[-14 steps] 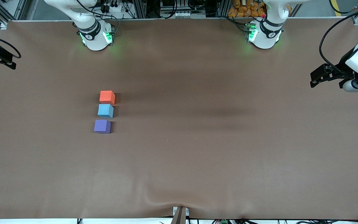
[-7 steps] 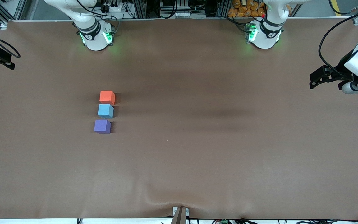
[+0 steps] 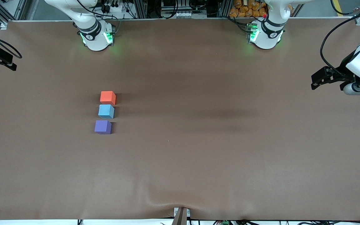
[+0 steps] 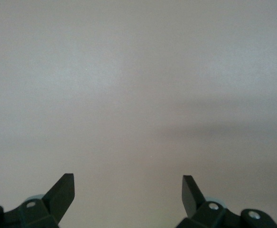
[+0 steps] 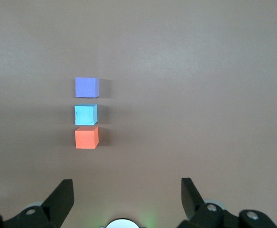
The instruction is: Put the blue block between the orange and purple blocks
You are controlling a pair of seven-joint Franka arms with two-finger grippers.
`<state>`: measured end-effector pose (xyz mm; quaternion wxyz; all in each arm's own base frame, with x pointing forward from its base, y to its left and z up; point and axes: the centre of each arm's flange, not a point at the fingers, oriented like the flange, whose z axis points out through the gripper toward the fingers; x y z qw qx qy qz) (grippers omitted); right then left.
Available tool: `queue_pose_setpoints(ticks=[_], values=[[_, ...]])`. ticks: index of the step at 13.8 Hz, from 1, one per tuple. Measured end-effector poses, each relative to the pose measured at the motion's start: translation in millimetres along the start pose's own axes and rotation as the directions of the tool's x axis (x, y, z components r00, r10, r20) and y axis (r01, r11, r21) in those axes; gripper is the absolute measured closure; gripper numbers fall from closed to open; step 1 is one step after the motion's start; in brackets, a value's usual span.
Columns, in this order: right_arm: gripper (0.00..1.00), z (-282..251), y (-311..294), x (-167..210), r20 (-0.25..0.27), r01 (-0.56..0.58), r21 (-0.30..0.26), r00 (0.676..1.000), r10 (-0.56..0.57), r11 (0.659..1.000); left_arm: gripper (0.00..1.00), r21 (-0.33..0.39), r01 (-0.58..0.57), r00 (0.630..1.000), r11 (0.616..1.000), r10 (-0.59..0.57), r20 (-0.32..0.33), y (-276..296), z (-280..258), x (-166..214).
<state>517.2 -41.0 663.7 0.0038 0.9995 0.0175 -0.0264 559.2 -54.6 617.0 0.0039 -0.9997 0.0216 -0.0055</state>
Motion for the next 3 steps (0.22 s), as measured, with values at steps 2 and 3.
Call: queue_pose_setpoints(ticks=[2, 3], values=[[0.00, 0.0, 0.4, 0.0, 0.000, -0.001, 0.000, 1.000, 0.001, 1.000, 0.00, 0.000, 0.000, 1.000, 1.000, 0.000, 0.000, 0.0, 0.3, 0.2], [0.00, 0.0, 0.6, -0.1, 0.000, -0.001, 0.000, 1.000, 0.001, 1.000, 0.00, 0.000, 0.000, 1.000, 1.000, 0.000, 0.001, -0.1, 0.6, 0.3]])
